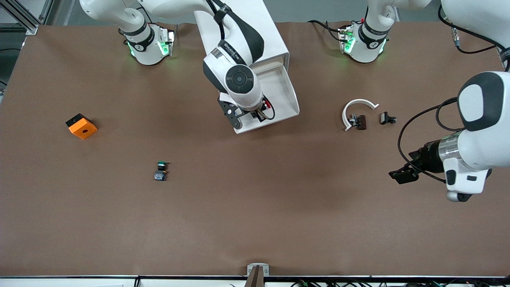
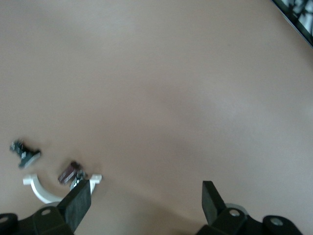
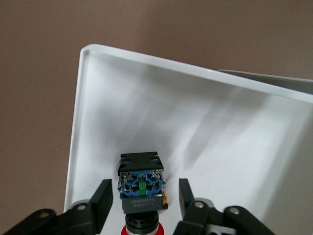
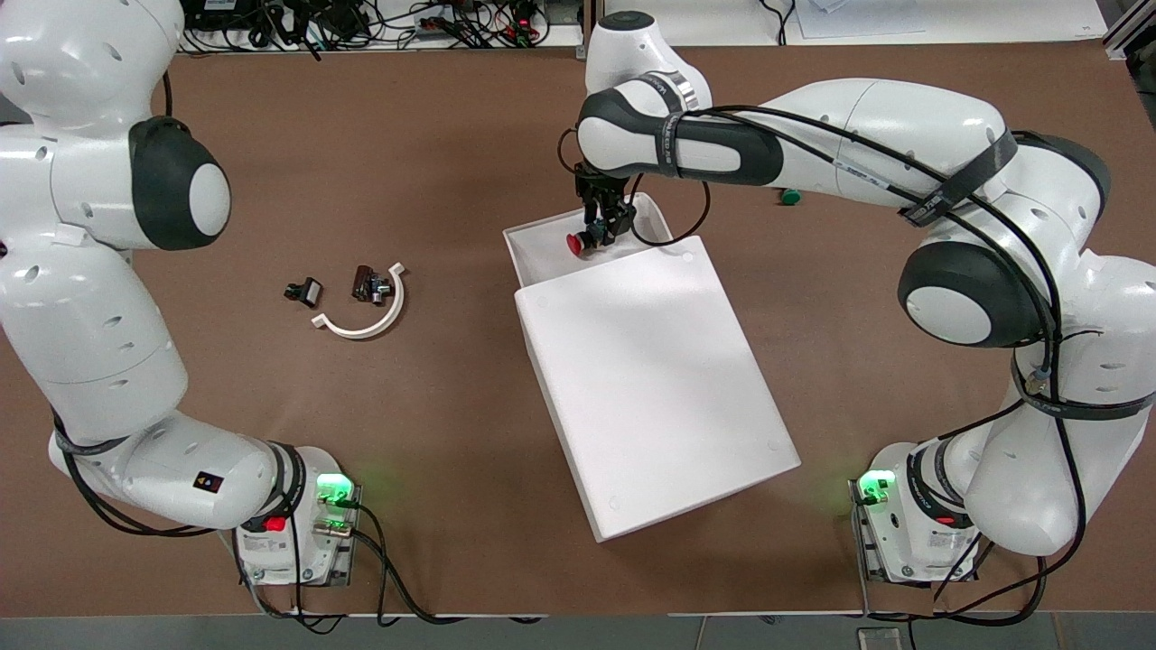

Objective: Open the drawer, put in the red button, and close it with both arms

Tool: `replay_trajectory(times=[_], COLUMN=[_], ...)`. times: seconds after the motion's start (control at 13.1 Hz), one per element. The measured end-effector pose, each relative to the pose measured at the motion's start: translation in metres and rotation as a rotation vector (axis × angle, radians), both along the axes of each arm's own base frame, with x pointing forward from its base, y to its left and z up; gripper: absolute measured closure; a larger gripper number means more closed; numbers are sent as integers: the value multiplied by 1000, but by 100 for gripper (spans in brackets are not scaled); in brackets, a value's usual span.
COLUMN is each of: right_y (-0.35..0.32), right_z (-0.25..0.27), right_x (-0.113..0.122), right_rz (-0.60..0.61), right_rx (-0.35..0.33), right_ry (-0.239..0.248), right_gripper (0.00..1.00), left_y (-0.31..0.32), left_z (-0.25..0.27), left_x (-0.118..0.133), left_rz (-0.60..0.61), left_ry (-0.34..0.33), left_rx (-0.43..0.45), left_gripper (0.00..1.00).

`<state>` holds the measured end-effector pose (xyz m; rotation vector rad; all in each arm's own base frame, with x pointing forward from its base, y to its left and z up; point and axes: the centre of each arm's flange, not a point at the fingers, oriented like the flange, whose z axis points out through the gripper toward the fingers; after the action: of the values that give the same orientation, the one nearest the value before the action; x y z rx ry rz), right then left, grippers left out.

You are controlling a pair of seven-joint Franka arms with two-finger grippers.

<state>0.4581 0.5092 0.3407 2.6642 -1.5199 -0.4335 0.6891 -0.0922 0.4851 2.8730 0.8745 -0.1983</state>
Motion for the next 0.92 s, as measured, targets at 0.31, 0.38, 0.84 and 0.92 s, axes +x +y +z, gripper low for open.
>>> replay_trajectory(times=[0.31,0.38,0.84,0.92], right_y=[-2,-4,-84,-107], right_z=[15,27,139,154], right_x=[10,13,45,51], right_rz=[-12,-12,99,158], right_rx=[15,17,44,60], right_ry=[-21,-21,8,12], right_gripper=[0,0,0,0], left_y=[-20,-21,-25,-35], left_z=[-16,-20,-43,-47], left_x=[2,1,-2,-1], left_rz=[-143,-172,-285,-296], left_ry=[-18,-14,-59,-94], left_rx=[47,49,35,29], left_gripper=[0,0,0,0])
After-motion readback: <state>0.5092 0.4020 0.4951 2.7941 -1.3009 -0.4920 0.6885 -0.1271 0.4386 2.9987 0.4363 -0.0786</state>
